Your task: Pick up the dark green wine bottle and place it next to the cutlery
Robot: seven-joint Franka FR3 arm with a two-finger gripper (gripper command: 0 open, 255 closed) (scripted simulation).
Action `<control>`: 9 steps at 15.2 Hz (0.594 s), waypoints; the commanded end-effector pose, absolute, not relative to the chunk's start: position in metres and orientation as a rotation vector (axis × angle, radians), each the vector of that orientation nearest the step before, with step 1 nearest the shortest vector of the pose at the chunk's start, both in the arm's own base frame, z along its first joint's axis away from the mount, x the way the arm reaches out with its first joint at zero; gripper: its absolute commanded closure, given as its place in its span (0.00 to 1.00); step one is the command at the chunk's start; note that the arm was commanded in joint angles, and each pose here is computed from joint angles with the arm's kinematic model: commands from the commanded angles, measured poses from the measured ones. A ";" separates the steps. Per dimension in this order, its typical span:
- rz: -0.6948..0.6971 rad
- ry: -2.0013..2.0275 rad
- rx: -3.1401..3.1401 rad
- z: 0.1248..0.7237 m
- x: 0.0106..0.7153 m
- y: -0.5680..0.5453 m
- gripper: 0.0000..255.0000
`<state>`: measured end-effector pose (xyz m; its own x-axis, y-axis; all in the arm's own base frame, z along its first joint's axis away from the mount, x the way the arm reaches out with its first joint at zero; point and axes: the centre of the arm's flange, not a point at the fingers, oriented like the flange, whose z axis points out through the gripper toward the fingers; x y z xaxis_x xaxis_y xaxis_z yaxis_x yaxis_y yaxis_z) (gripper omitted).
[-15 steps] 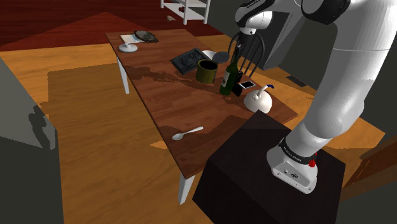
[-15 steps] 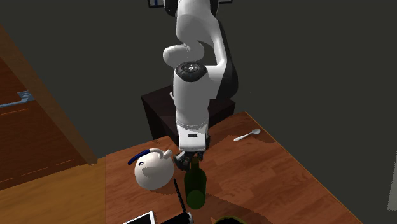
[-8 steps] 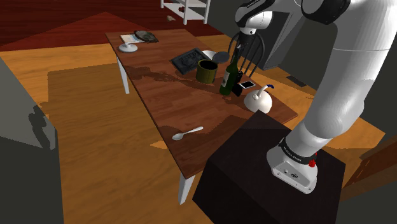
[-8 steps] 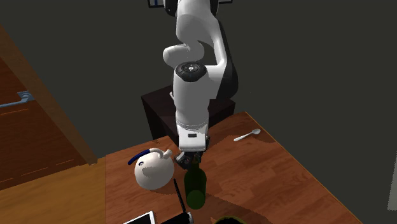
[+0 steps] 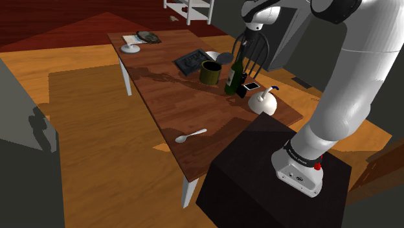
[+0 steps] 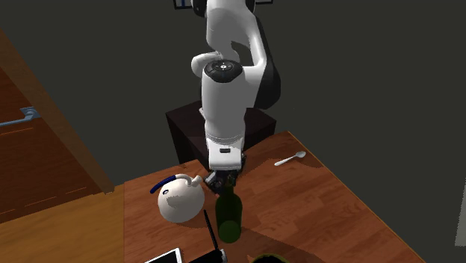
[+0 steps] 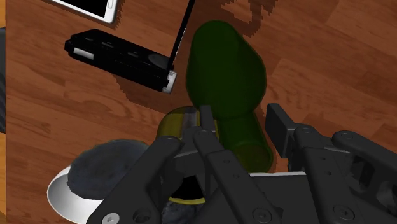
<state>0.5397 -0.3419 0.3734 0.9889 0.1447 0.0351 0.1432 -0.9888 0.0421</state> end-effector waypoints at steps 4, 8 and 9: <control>0.059 0.224 3.093 0.401 0.540 -0.341 1.00; 0.059 0.224 3.093 0.422 0.540 -0.341 1.00; 0.059 0.224 3.093 0.427 0.540 -0.341 1.00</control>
